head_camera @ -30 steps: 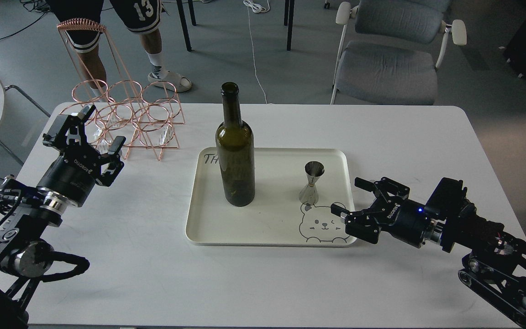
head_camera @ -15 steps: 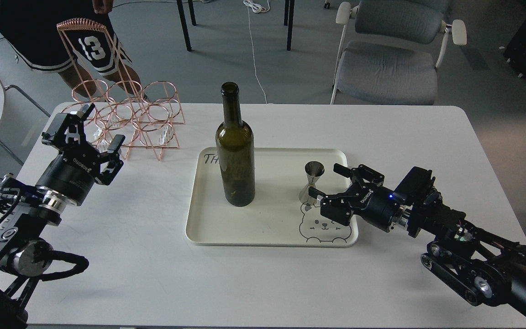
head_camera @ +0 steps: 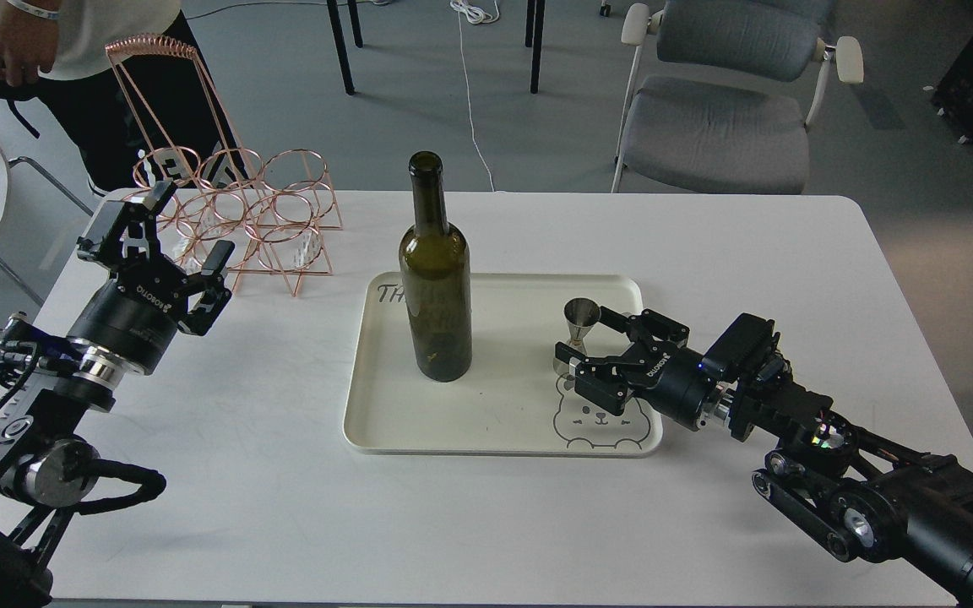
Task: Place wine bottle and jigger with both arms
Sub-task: 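Close the right gripper around the metal jigger, then lift the jigger and carry it off the tray, setting it on the table, then open the right gripper and raise it away from the jigger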
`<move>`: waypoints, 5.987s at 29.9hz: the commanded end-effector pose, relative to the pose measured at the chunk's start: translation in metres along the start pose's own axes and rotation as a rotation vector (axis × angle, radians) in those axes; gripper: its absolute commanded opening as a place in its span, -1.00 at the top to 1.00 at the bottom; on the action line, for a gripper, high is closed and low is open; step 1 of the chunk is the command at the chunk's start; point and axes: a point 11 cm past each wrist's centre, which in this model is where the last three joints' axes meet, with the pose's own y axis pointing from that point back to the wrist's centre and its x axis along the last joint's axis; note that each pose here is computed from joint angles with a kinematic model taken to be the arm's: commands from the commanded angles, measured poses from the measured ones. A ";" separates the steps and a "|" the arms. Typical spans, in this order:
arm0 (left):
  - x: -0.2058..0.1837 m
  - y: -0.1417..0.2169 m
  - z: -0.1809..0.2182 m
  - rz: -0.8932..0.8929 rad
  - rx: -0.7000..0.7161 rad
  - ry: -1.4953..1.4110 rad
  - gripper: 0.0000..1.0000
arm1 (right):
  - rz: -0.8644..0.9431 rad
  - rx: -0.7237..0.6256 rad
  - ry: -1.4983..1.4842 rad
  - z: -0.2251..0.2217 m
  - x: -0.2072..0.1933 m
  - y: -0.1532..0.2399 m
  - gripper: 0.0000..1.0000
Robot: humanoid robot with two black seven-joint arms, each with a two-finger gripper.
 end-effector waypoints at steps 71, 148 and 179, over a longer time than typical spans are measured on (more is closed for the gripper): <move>-0.004 -0.008 0.007 -0.021 -0.023 0.001 -0.97 | 0.067 -0.430 0.083 0.116 0.014 0.182 0.38; -0.007 -0.012 0.017 -0.049 -0.037 -0.016 -0.97 | 0.317 -0.284 -0.642 0.037 0.147 0.206 -0.92; -0.021 -0.010 0.077 -0.186 -0.173 -0.181 -0.97 | 0.474 0.106 -1.735 0.106 0.158 0.100 -0.98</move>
